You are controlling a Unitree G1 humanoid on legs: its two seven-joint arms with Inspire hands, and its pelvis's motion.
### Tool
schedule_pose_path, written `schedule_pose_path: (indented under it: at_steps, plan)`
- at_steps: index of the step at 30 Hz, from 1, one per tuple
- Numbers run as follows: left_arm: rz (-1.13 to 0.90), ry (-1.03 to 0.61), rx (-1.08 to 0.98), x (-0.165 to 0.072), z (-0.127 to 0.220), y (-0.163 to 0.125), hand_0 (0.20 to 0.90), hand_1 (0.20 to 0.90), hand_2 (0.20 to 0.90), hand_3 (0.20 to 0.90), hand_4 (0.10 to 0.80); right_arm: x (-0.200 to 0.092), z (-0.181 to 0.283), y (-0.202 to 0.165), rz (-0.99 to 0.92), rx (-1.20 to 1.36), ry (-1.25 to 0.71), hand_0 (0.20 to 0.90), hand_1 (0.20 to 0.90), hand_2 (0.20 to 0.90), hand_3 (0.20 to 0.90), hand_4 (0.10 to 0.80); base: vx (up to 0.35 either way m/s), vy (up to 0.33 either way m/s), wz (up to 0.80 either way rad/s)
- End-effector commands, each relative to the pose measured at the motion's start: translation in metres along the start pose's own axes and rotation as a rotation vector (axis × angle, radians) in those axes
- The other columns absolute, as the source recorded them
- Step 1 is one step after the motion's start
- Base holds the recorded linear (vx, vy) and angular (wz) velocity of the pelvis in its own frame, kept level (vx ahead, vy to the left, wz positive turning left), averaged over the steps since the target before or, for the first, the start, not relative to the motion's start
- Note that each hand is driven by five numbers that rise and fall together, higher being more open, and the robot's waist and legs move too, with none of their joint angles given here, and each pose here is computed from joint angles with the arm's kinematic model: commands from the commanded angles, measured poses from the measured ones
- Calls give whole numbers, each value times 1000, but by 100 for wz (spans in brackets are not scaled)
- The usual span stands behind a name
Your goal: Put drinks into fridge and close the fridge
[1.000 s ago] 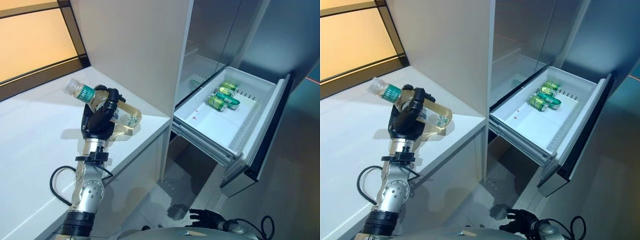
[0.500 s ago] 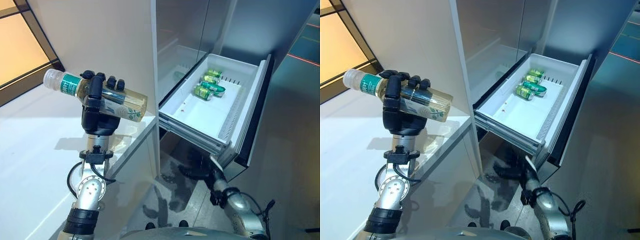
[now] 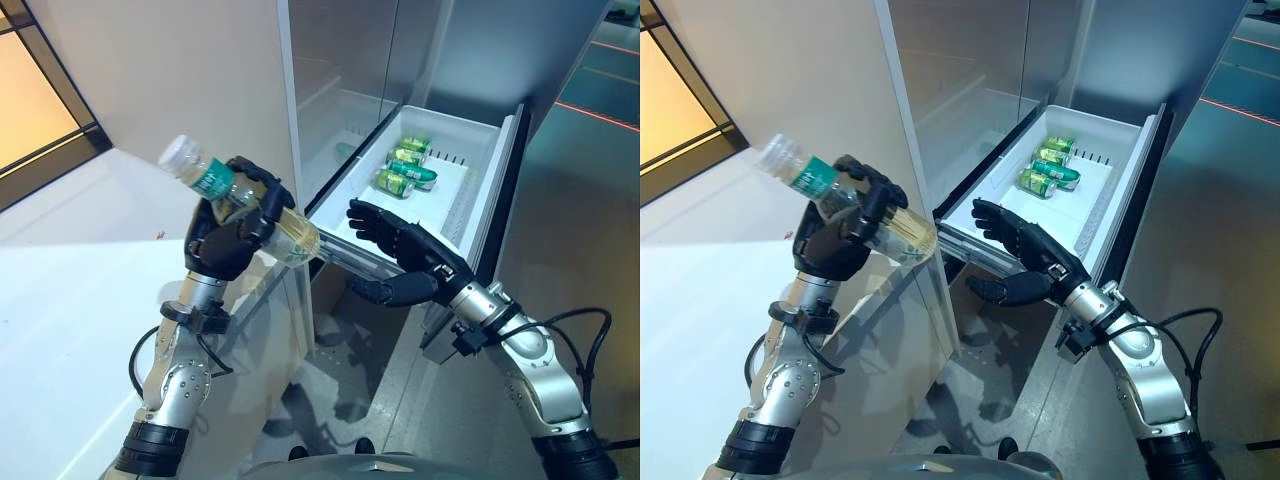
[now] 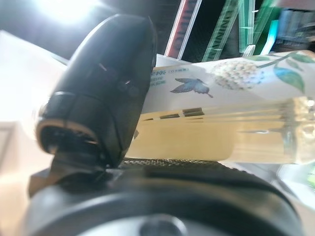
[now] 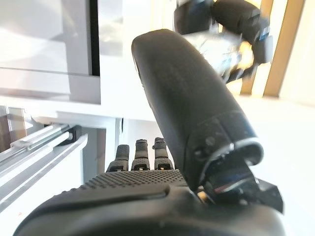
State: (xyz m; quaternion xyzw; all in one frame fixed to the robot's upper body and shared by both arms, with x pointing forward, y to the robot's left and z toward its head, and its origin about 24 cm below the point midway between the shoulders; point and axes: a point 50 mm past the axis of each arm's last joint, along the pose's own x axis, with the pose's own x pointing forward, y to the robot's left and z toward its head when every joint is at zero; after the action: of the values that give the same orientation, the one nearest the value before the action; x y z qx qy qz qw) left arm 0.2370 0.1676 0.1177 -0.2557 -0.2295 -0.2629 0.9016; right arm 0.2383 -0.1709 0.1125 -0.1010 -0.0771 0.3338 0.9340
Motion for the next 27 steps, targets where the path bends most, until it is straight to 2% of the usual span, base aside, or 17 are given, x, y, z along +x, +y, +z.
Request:
schedule_pose_path:
  at_steps: [1,9,27]
  plan:
    - [-269,-301,169,40,52,-39,300,300,300,200,100,19,48,1,99,-64,-210,900,900,900,900,800,0,0,0]
    - [-339,-267,156,51,46,-51,300,300,300,200,100,31,57,2,153,-91,-190,900,900,900,900,800,0,0,0]
    - [-386,-193,176,59,28,-63,300,300,300,200,100,50,54,23,310,115,-157,900,900,900,900,800,0,0,0]
